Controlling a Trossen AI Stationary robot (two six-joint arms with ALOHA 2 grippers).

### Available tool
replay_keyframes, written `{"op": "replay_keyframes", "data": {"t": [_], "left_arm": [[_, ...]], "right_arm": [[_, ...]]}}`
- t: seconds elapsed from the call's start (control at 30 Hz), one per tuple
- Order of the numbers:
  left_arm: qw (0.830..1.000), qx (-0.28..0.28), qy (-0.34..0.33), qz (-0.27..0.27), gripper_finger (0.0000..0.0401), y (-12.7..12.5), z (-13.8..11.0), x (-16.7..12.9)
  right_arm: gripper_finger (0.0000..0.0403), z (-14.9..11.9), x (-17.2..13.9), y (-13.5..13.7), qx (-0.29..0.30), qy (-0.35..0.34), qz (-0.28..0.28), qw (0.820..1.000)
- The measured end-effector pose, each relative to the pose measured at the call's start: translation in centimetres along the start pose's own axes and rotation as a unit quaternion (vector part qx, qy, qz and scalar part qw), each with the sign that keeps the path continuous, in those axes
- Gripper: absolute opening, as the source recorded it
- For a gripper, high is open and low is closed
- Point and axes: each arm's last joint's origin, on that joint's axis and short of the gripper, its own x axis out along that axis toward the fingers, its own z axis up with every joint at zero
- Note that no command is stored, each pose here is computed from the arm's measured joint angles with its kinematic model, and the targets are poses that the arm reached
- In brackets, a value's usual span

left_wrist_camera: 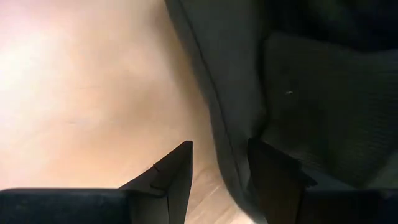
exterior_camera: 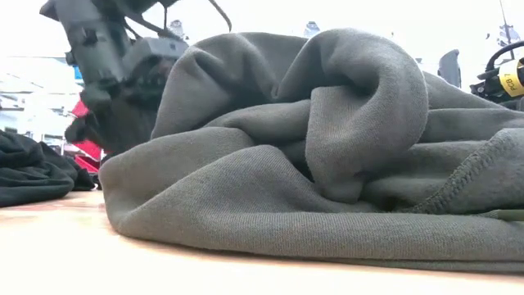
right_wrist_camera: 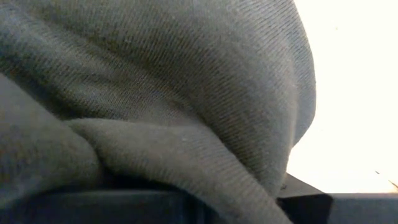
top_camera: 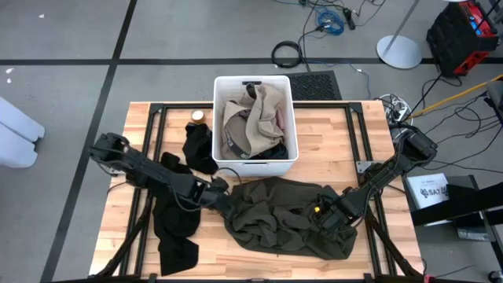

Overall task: Fold laundry
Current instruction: Fold the black jacket into the white laundry bin

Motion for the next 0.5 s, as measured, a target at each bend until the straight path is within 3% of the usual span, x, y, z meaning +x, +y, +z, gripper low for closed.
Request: {"op": "replay_keyframes", "data": {"t": [0.13,0.3,0.5], "left_arm": [[0.999,0.022,0.022,-0.021,0.0162,-0.2,0.4,2.4],[0.998,0.044,0.039,-0.038,0.0157,-0.4,0.6,3.3],[0.997,0.048,0.044,-0.031,0.0086,-0.2,0.6,3.2]], "right_arm": [[0.0059,0.0,0.0,0.0,0.0,0.0,0.0,1.0],[0.0059,0.0,0.0,0.0,-0.001,0.0,0.0,1.0],[0.0059,0.0,0.0,0.0,-0.002,-0.001,0.0,1.0]]}}
